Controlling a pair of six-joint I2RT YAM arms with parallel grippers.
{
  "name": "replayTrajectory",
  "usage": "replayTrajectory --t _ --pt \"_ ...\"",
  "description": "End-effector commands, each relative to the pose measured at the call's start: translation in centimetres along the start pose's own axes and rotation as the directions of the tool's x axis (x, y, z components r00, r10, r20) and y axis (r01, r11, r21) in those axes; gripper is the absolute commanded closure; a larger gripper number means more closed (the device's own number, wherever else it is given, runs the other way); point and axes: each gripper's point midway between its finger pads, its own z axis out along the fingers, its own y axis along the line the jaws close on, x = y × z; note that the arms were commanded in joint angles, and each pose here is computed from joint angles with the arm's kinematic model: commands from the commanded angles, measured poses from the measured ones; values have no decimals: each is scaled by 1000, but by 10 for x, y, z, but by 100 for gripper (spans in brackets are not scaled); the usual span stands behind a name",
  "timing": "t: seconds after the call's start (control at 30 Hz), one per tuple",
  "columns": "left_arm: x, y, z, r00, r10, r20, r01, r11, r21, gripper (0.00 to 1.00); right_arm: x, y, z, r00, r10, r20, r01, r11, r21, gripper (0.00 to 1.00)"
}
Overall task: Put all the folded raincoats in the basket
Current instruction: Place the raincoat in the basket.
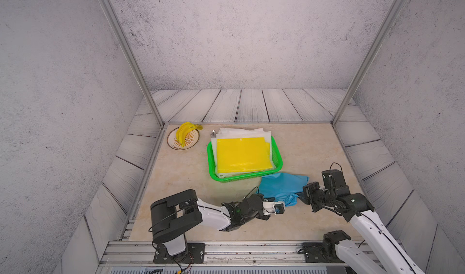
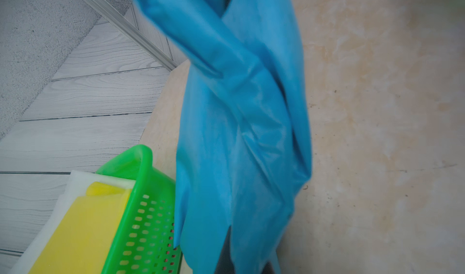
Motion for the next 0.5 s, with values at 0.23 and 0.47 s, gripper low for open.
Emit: replayTrajectory --t 0.23,0.47 --pt "-33 45 -22 993 -117 30 99 931 350 100 -13 33 -32 994 34 104 -15 985 -174 100" --pt "-49 71 -70 989 -144 -24 133 822 554 100 -19 74 -68 980 54 190 8 951 -308 100"
